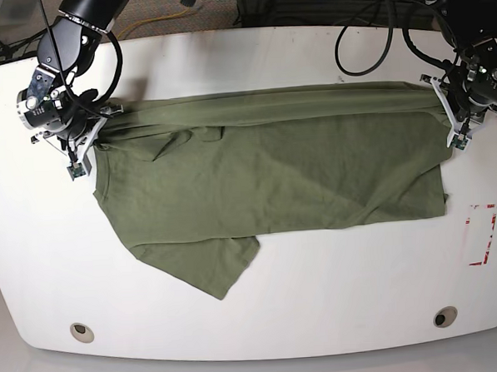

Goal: Fold the T-shirt properly
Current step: 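Lay the shirt flat with both grippers held apart, then open both grippers and release the shirt edge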

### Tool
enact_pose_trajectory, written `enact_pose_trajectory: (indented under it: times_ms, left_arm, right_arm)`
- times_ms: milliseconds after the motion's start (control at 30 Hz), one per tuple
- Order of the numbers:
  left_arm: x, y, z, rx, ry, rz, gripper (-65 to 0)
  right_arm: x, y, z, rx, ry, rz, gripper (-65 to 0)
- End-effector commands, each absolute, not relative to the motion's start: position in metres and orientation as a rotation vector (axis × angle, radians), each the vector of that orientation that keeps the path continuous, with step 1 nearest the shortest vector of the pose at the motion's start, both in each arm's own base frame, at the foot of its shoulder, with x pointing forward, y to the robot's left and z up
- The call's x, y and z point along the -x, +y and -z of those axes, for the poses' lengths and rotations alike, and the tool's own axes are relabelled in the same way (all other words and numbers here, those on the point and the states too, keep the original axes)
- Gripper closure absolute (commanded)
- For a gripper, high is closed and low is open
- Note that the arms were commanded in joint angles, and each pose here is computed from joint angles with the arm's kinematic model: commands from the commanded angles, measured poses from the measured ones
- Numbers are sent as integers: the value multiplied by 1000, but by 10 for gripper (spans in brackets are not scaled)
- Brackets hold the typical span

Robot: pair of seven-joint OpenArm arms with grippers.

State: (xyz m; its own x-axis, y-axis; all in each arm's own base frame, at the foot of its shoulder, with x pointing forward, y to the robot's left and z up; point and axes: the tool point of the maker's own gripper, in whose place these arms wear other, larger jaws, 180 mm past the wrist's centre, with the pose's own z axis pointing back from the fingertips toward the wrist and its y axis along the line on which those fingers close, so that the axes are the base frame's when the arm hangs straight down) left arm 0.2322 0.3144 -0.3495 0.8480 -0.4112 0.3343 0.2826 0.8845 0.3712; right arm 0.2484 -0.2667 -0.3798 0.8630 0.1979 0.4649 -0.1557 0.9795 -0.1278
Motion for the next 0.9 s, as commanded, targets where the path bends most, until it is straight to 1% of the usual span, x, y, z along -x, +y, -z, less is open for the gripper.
enact_pose_trajectory:
  times_ms: [0,33,100,133,200,233,267,300,333,400,500,600,767,867]
  left_arm:
    - [-240,331,343,-370,-399,375,-132]
    - [-242,335,344,-368,-394,373,-204]
    - [-243,336,347,-358,-390,362,-375]
    - [-246,337,344,-360,-398,357,-438]
    - [-252,336,340,-363,-418,356,-531]
    - [-257,336,337,-365,-430,354,-543]
    - [-261,336,333,-368,-443,351,-537]
    - [-267,336,328,-370,-460,347,-532]
    - [-271,337,324,-375,-473,342,-532]
    - [-278,337,319,-377,-493,339,-532]
    - [-280,335,304,-398,-537,344,-532]
    - [-270,335,306,-370,-547,334,-532]
    - [-250,341,317,-348,-518,302,-531]
    - [-238,345,324,-343,-499,288,-531]
  right_arm:
    - [-259,-279,369,127,-529,-178,-11]
    - [-260,-278,370,126,-533,-178,-51]
    - [-264,-277,370,117,-551,-176,-174]
    - [-267,-277,368,117,-563,-176,-228]
    - [-270,-277,365,118,-575,-175,-352]
    - [-271,-277,363,121,-580,-176,-411]
    - [-272,-278,362,124,-584,-177,-453]
    - [-273,-278,357,135,-597,-179,-477]
    - [-273,-280,352,146,-610,-177,-487]
    - [-271,-290,338,182,-640,-147,-488]
    - [-257,-301,338,196,-615,-81,-488]
    - [-244,-312,338,185,-601,-20,-488]
    - [-213,-310,351,85,-558,46,-488]
    - [-205,-292,356,-21,-589,36,-488]
